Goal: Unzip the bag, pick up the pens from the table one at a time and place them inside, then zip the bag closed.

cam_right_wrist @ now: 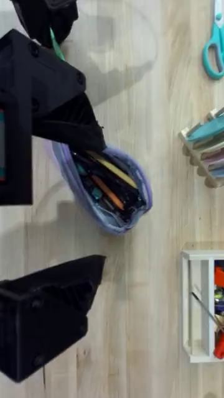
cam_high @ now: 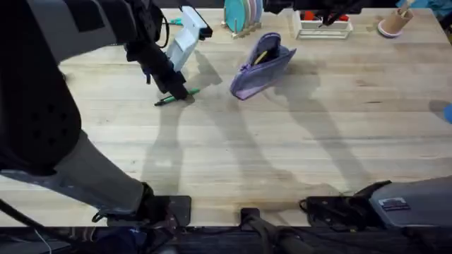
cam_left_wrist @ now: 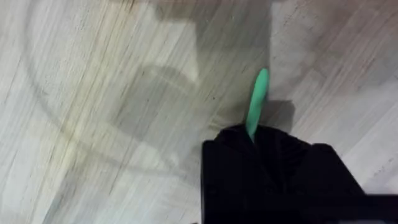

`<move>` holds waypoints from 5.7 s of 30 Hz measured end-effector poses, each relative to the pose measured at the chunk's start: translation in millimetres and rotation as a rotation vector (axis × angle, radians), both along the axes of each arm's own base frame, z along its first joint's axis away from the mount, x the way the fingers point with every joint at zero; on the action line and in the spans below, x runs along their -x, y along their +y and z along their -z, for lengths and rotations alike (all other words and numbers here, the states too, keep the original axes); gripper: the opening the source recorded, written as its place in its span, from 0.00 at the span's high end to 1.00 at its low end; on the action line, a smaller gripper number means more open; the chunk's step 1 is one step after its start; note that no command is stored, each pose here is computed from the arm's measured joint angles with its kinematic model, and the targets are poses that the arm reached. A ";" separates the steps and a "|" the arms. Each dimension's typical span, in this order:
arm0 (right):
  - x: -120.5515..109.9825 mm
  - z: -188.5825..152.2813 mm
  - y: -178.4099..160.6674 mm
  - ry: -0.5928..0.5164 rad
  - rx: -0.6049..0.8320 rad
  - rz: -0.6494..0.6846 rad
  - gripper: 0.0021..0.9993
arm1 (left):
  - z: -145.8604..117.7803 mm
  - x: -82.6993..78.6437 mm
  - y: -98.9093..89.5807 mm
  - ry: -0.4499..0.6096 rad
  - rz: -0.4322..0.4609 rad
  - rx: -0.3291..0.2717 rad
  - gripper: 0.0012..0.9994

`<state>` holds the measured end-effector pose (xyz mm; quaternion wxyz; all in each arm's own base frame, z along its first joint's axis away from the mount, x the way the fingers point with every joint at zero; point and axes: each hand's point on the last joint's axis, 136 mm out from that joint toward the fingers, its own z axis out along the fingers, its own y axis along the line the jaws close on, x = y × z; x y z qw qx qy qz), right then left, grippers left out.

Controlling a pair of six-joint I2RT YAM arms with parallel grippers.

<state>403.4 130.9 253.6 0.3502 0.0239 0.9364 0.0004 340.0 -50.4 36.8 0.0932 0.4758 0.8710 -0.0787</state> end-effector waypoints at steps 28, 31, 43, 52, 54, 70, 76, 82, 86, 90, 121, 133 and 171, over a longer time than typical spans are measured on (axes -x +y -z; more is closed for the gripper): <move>1.8 1.8 -1.7 0.011 0.005 0.002 0.00 | -114.3 -54.1 -40.8 -0.089 -0.042 0.079 0.96; 1.4 1.8 -2.7 0.011 0.005 0.004 0.00 | -135.6 -61.4 -63.3 -0.146 -0.002 0.094 0.96; -1.1 0.8 -20.5 0.000 0.025 0.088 0.00 | -160.8 -55.3 -122.7 -0.171 -0.018 0.138 0.96; 7.6 -1.7 -95.3 0.044 0.019 0.286 0.00 | -175.4 -58.0 -185.3 -0.276 0.061 0.214 0.96; 20.8 -8.4 -130.3 0.057 0.019 0.373 0.00 | -186.2 -60.3 -214.2 -0.341 0.100 0.262 0.96; 32.6 -17.9 -157.3 0.048 0.012 0.443 0.00 | -199.6 -83.7 -264.3 -0.429 0.030 0.408 0.96; 32.6 -17.8 -157.3 0.049 0.012 0.443 0.00 | -162.7 -90.4 -272.7 -0.354 0.014 0.398 0.96; 32.7 -17.8 -157.3 0.049 0.012 0.443 0.00 | -142.0 -92.4 -275.3 -0.312 0.004 0.385 0.96; 32.7 -17.8 -157.3 0.049 0.012 0.443 0.00 | -128.3 -91.5 -274.8 -0.279 -0.005 0.369 0.96; 32.7 -17.8 -157.3 0.049 0.012 0.443 0.00 | -107.0 -88.2 -272.9 -0.222 -0.023 0.339 0.96; 32.7 -17.8 -157.3 0.049 0.012 0.443 0.00 | -71.2 -61.2 -239.7 -0.037 -0.214 0.174 0.96; 33.0 -17.6 -157.3 0.050 0.013 0.443 0.00 | -70.4 -65.6 -232.8 -0.066 -0.227 0.134 0.95; 40.2 -39.0 -119.4 0.005 0.087 0.227 0.00 | -128.7 -70.7 -190.3 -0.162 -0.131 0.121 0.01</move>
